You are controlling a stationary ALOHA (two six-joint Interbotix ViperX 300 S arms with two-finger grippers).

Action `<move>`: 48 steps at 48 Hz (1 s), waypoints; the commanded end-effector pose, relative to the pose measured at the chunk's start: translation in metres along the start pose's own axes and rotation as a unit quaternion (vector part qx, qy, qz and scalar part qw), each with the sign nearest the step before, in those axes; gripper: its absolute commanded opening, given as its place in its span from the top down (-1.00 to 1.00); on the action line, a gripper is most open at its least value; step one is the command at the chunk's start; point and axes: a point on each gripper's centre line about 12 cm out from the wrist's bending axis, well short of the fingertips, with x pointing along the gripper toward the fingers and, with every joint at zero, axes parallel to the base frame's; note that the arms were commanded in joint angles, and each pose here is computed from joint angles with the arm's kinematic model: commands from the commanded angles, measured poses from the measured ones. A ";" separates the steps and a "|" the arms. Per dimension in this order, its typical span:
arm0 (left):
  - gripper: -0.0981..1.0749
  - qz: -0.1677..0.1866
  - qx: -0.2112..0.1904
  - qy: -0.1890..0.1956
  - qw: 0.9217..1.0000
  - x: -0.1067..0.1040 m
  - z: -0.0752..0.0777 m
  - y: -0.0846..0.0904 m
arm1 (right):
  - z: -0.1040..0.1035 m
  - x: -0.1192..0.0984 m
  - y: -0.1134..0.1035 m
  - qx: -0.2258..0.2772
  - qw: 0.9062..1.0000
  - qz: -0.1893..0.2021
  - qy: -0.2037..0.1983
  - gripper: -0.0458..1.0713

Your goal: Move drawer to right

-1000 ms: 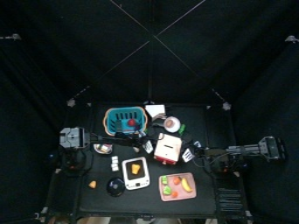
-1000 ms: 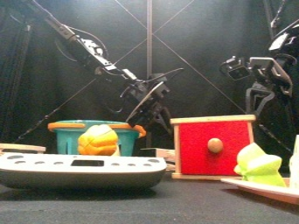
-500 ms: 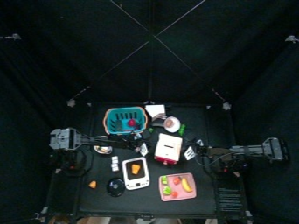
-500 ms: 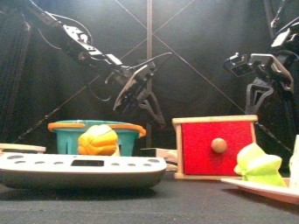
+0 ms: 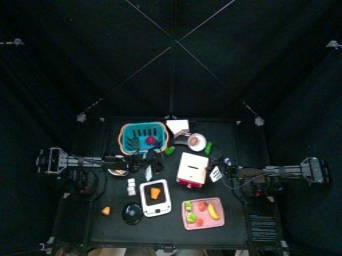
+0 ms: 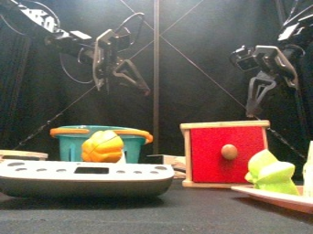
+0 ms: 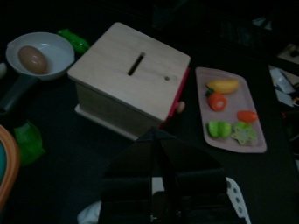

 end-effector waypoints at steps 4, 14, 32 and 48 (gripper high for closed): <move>0.09 -0.026 0.023 -0.036 0.999 -0.031 0.004 -0.010 | 0.018 -0.010 0.020 0.002 0.998 0.054 -0.035 0.18; 0.09 -0.053 0.030 -0.047 0.997 -0.060 -0.015 -0.021 | 0.025 -0.013 0.041 0.000 0.987 0.146 -0.071 0.18; 0.09 -0.073 0.042 -0.102 0.991 -0.107 -0.024 -0.028 | 0.023 0.011 0.083 -0.009 0.964 0.257 -0.074 0.18; 0.09 -0.072 0.042 -0.106 0.991 -0.114 -0.033 -0.026 | 0.016 0.047 0.106 0.013 0.972 0.234 -0.023 0.18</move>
